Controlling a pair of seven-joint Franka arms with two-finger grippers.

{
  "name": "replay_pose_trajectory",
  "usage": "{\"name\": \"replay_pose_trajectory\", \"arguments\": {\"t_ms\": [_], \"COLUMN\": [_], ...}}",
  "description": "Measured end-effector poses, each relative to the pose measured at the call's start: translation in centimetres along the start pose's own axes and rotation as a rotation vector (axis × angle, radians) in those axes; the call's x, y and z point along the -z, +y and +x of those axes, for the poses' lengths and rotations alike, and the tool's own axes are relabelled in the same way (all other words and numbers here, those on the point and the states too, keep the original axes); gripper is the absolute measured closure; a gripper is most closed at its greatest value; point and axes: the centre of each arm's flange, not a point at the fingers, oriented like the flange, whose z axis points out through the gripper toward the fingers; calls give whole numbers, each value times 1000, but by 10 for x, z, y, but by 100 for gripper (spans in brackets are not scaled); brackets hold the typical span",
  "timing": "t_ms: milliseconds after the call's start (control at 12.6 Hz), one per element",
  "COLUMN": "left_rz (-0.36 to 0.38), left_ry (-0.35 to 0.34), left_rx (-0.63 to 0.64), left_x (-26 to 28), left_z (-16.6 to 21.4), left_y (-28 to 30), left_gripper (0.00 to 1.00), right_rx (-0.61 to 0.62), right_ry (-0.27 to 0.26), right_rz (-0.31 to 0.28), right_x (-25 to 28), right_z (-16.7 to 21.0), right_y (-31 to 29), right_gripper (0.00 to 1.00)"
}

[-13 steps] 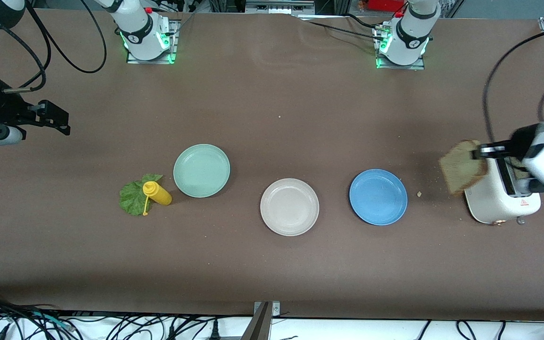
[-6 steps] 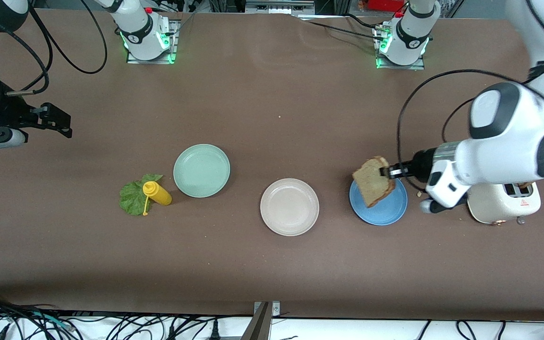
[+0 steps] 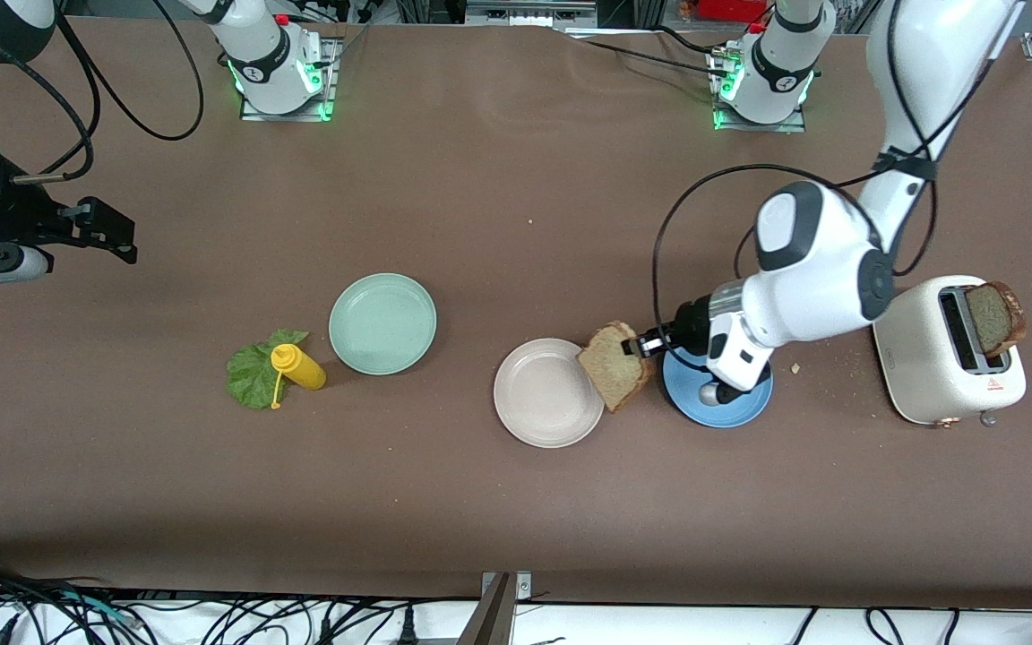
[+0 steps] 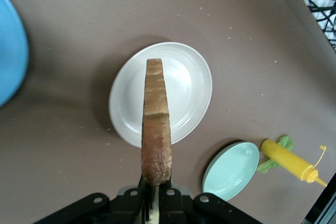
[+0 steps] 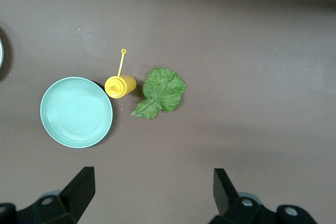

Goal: Make sandwich in beige plate with both arms
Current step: 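Carry the bread slice with the left gripper over the beige plate, then lower the bread onto the beige plate and open the left gripper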

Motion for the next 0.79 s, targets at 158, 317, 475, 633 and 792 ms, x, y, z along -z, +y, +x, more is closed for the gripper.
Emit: {"name": "replay_pose_trajectory", "arguments": {"t_ms": [158,317,475,633,792], "left_rz": [-23,-28,-29,-39,-40], "left_ry": [30,36,33,44,45], "left_rx": [8,9,13,19,23], "left_x": [-27,-55,-74,-84,-87], "left_z": [-8,-15,-18,-15,-14], "left_y": [5,2,-1,-4,-6], "left_gripper": [92,92,92,92,92], "right_rx": [-1,-5,-9,-8,3], "right_ry": [-4,-6,-3,21,32], "right_rz": [0,-1,-3,-5,-5], "right_x": [-3,-7,-14,-18,-18], "right_z": [2,4,8,15,17], "right_y": [0,3,6,5,-1], "right_gripper": [0,0,0,0,0]}}
